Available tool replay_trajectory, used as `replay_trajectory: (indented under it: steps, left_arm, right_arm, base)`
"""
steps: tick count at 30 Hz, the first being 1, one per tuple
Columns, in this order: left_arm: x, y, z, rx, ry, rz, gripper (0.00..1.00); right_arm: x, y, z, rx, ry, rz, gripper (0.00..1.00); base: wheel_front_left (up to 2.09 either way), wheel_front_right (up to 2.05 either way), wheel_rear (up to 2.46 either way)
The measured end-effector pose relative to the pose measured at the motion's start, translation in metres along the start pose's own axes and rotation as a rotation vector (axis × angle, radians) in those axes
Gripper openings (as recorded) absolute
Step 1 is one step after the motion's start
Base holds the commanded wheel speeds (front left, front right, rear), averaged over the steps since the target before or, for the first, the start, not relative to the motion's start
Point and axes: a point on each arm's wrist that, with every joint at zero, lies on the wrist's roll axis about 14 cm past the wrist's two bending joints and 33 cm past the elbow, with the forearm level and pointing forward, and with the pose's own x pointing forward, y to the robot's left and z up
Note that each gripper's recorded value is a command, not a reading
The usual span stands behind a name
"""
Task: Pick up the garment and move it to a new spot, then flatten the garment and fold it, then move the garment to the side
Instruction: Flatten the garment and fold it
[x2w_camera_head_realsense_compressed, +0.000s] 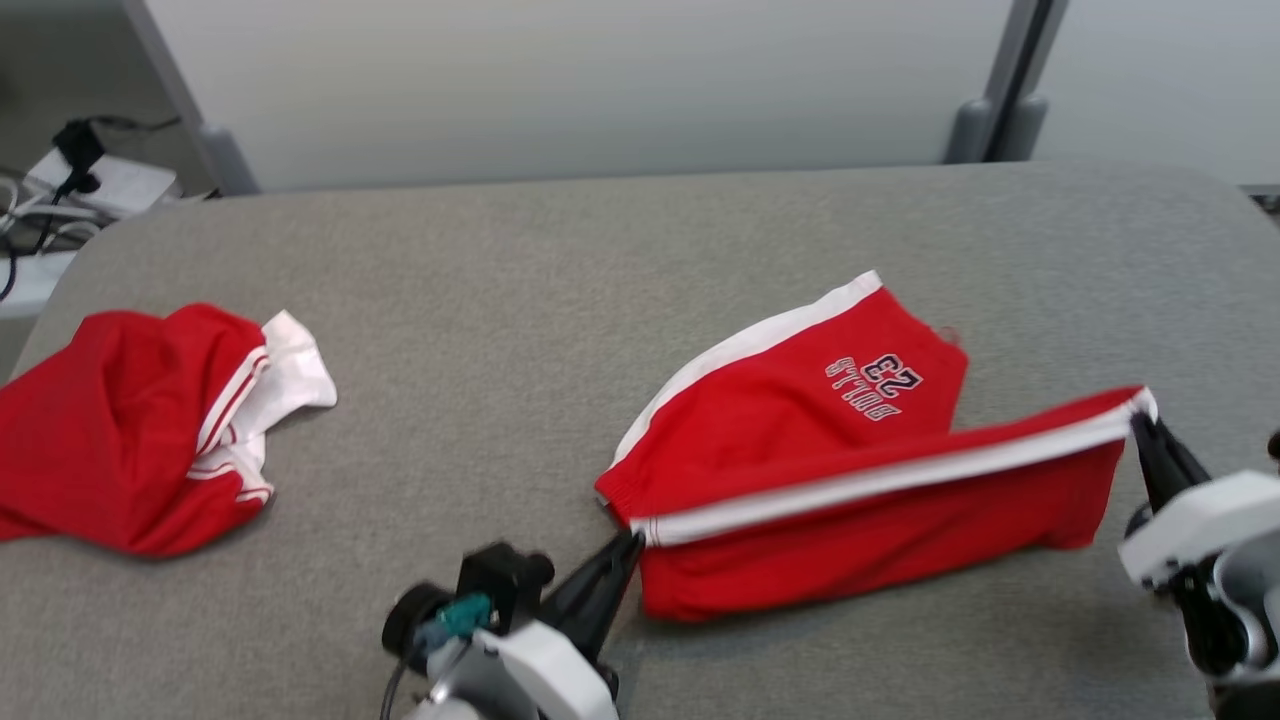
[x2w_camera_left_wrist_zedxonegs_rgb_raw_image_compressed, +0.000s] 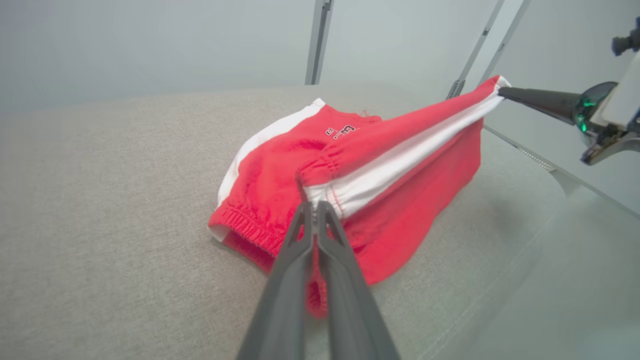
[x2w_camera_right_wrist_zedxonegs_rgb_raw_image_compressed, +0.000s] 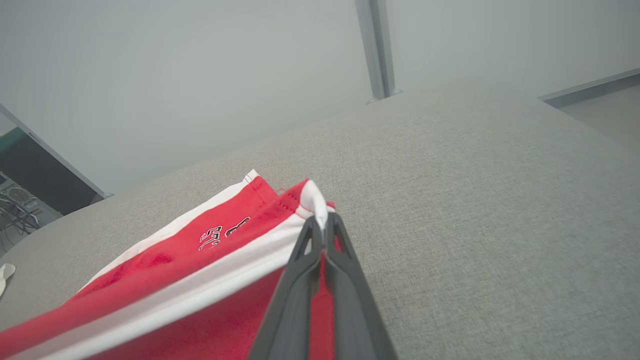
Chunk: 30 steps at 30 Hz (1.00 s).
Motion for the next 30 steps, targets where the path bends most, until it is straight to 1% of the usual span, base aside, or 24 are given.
replay_trajectory:
  steps: [2, 5, 10, 15, 18, 23, 30]
  left_arm:
    - [0.01, 0.011, 0.006, -0.011, -0.014, 0.016, 0.0]
    - [0.023, 0.027, 0.011, 0.0, -0.015, 0.034, 0.0]
    - [0.038, 0.051, 0.007, 0.007, 0.0, 0.07, 0.0]
    - [0.044, 0.084, 0.004, -0.002, 0.013, 0.139, 0.0]
    - [0.046, 0.098, -0.002, -0.005, 0.039, 0.168, 0.0]
    - [0.052, 0.103, -0.01, -0.021, 0.067, 0.166, 0.0]
    - [0.064, 0.097, -0.014, -0.031, 0.083, 0.141, 0.0]
  right_arm:
    - [0.021, 0.012, 0.004, 0.001, 0.001, 0.017, 0.0]
    - [0.05, 0.027, 0.007, -0.034, 0.017, 0.042, 0.0]
    - [0.094, 0.05, -0.001, -0.082, 0.067, 0.078, 0.0]
    - [0.127, 0.074, -0.014, -0.124, 0.117, 0.122, 0.0]
    - [0.141, 0.085, -0.025, -0.141, 0.155, 0.14, 0.0]
    - [0.157, 0.089, -0.041, -0.17, 0.212, 0.139, 0.0]
    - [0.172, 0.084, -0.044, -0.2, 0.234, 0.109, 0.0]
  base:
    - [0.0, 0.0, 0.0]
    - [0.0, 0.0, 0.0]
    - [0.0, 0.0, 0.0]
    - [0.0, 0.0, 0.0]
    - [0.0, 0.0, 0.0]
    - [0.0, 0.0, 0.0]
    - [0.0, 0.0, 0.0]
